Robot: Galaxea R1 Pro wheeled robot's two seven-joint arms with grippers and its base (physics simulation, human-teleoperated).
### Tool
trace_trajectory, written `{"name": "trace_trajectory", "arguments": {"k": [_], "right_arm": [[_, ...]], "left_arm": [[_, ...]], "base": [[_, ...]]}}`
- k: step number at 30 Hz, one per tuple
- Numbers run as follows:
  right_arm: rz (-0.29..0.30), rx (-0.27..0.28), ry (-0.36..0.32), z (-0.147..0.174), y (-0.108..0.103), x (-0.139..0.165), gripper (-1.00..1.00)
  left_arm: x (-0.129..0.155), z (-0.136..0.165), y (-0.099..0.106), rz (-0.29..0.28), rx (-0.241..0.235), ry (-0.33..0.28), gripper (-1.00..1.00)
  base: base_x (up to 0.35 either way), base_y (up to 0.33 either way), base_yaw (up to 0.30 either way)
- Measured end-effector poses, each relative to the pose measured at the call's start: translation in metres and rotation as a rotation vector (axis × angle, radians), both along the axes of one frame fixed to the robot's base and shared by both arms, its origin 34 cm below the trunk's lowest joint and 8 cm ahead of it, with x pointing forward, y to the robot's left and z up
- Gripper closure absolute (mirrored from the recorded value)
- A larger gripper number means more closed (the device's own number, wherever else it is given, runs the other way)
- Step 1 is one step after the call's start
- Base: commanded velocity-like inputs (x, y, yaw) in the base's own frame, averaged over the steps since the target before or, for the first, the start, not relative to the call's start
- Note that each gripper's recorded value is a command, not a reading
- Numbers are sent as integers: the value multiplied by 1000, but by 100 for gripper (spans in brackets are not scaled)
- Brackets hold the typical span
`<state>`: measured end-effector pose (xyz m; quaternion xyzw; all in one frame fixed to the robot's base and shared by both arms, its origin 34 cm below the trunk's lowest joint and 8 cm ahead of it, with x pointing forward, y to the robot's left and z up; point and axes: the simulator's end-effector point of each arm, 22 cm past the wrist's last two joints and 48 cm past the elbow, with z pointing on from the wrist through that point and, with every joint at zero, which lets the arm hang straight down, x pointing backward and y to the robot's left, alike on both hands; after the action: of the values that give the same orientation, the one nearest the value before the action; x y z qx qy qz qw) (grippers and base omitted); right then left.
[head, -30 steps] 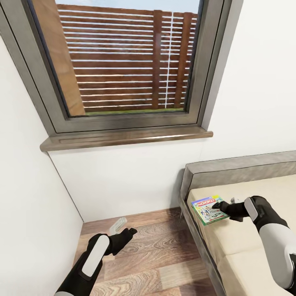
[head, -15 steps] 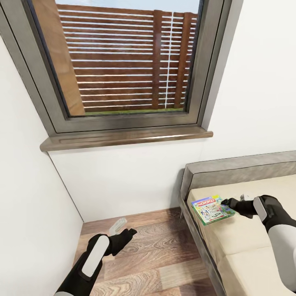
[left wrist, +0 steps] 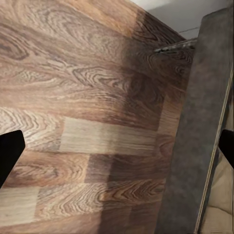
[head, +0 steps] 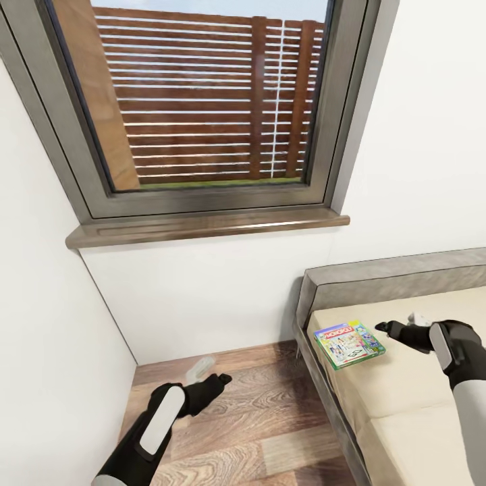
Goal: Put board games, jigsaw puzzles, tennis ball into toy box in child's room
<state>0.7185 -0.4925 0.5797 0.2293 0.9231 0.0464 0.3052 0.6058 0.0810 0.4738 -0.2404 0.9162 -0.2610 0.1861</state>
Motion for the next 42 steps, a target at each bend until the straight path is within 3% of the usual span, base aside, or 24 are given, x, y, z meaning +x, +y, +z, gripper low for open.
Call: {"name": "trace_trajectory", "arguments": {"k": [6, 12, 18, 21, 31, 42], "right_arm": [[5, -34, -38, 16, -5, 2, -100], [10, -60, -67, 37, -8, 4, -100], [-10, -55, -78, 53, -16, 0, -100], [-21, -50, -86, 58, -19, -1, -100], [-65, -52, -142, 94, -32, -10, -100], [-69, -73, -174, 110, -33, -13, -100]], "left_arm": [[16, 12, -12, -39, -23, -53, -100], [39, 29, -29, -76, -97, -120, -100], [63, 33, -36, -65, -166, -175, -100], [68, 33, -37, -62, -181, -187, -100], [87, 39, -41, -64, -292, -278, -100], [96, 44, -28, -49, -319, -329, -100]], "base": [[0, 0, 0], [0, 0, 0], [0, 0, 0], [0, 0, 0], [0, 0, -65], [0, 0, -224]]}}
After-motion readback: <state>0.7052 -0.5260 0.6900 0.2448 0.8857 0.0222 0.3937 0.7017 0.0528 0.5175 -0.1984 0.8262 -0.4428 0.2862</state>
